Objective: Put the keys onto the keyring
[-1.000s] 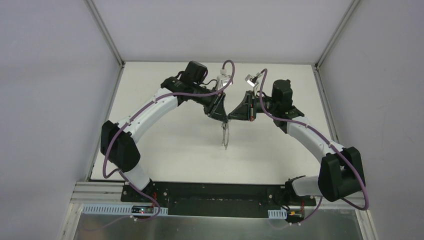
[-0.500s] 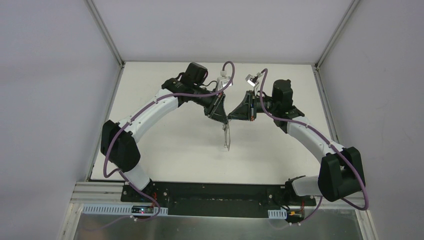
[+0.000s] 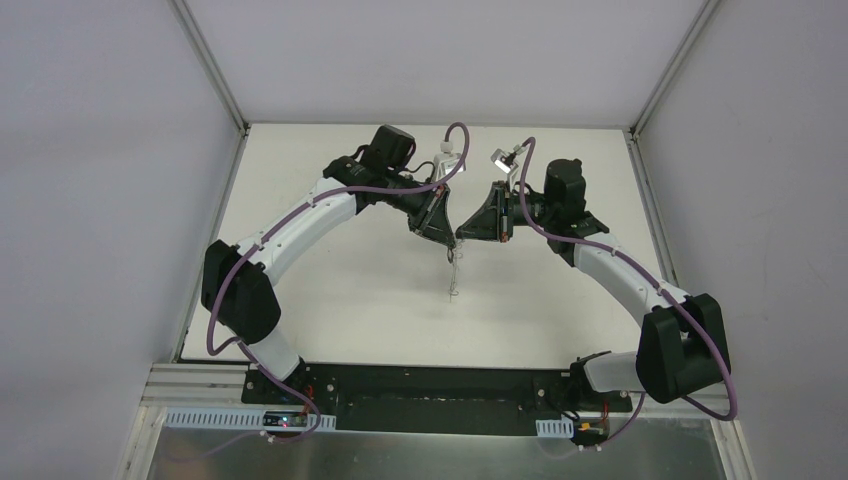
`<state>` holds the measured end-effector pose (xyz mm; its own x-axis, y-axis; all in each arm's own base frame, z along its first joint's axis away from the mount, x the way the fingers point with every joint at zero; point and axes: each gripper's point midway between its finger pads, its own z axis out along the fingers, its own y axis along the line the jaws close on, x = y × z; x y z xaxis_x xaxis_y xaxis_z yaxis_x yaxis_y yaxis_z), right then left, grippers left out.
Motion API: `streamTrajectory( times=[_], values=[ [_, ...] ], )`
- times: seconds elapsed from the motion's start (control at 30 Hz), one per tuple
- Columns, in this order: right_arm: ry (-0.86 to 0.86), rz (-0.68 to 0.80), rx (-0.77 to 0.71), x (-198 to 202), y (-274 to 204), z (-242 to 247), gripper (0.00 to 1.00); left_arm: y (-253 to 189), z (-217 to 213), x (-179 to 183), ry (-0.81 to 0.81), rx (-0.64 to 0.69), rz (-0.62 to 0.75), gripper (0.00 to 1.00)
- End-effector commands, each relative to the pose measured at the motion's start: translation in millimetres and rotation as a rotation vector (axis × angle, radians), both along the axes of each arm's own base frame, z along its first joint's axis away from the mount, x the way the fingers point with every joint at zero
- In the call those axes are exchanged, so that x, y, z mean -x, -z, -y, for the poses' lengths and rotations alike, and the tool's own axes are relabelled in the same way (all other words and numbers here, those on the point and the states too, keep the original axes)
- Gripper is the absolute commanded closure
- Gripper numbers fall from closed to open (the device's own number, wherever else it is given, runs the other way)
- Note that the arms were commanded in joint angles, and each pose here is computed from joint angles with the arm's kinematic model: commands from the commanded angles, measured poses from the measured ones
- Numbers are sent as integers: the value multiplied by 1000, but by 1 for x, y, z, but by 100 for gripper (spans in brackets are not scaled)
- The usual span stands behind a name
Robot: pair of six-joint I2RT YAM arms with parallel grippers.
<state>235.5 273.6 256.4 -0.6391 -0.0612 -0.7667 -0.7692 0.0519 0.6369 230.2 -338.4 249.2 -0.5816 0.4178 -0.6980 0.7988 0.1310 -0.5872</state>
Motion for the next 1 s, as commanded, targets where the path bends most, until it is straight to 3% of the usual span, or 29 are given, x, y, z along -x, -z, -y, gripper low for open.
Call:
streamTrajectory(
  times=[0.0, 0.07, 0.33, 0.43, 0.57, 0.73, 0.97],
  values=[
    [-1, 77, -27, -4, -12, 1, 100, -12, -2, 2, 23, 17, 30, 100],
    [0, 89, -28, -3, -12, 3, 99, -12, -7, 0, 12, -20, 59, 100],
    [-2, 153, -3, 2, -16, 6, 65, -8, -24, 0, -30, -195, 44, 100],
    [3, 160, -4, 2, -18, 6, 59, -10, -23, 10, -15, -243, 15, 100],
    [13, 171, -5, 2, -22, 7, 56, -10, -17, 24, -2, -292, -67, 100],
    [2, 176, -11, 6, -24, 8, 56, -21, -7, 32, -1, -262, -171, 100],
    [-51, 165, -45, 17, -30, 8, 63, -26, 0, 34, -9, -238, -204, 100]
  ],
)
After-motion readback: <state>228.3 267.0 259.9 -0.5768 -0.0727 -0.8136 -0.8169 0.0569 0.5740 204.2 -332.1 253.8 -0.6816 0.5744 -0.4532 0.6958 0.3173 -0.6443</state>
